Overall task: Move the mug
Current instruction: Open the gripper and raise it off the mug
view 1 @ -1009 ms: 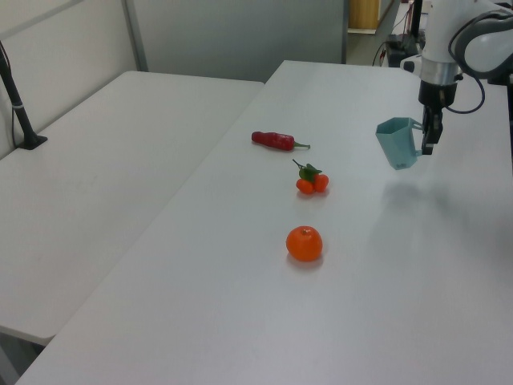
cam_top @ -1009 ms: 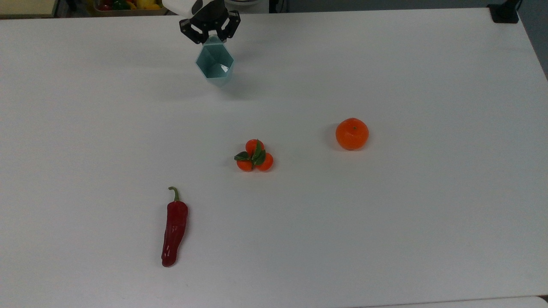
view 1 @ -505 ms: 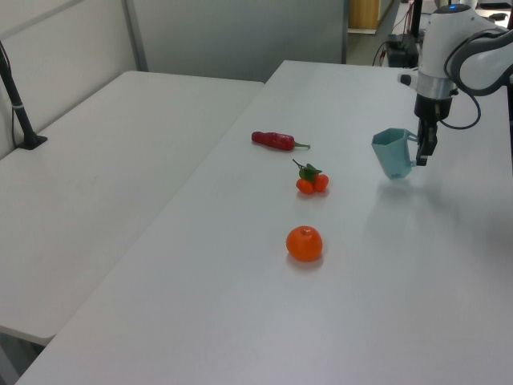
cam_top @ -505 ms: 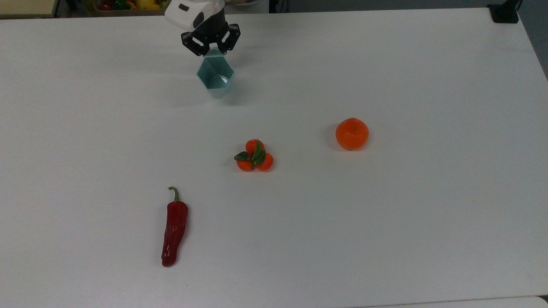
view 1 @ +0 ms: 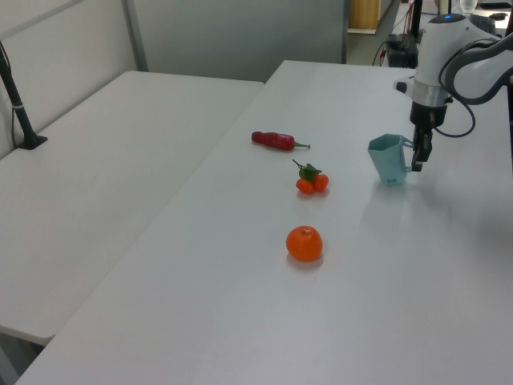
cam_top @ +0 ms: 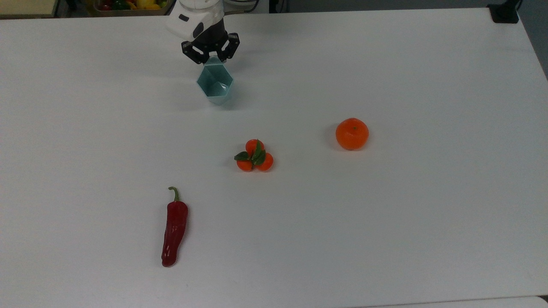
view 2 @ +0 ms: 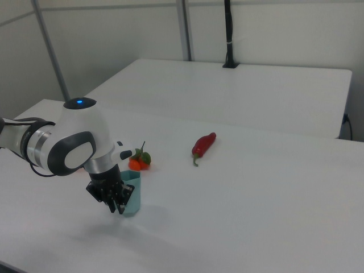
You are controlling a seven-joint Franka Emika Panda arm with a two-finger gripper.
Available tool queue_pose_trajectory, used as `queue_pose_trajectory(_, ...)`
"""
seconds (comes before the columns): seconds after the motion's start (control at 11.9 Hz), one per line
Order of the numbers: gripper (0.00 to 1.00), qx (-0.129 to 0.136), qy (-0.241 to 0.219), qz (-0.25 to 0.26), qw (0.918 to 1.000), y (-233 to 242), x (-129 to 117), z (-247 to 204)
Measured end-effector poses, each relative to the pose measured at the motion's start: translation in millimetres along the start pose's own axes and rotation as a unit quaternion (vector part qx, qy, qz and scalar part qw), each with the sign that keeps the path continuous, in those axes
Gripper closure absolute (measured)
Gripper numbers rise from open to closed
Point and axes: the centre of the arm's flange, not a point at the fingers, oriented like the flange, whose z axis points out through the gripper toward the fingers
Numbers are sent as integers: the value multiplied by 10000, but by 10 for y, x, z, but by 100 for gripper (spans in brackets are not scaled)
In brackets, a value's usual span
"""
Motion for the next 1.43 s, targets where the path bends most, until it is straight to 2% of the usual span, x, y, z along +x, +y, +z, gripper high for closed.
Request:
queue_pose_trajectory(0.25,77,2,0,19,10000,15,-5,0)
queue_pose_trajectory(0.5,64,37,-89,62,9999,50,-27,91)
queue_pose_trajectory(0.59,56,45,-107,62,9999,50,-28,109)
queue_pose_trajectory(0.84,48,52,-124,63,9999,51,-29,127)
queue_pose_trajectory(0.93,41,61,-148,64,9999,49,-34,130)
queue_pose_trajectory(1.09,12,105,-264,83,9996,66,-32,90)
queue_pose_trajectory(1.18,1,139,-347,114,9992,97,-7,-3)
queue_pose_trajectory(1.43,0,192,-469,278,9983,211,143,-462)
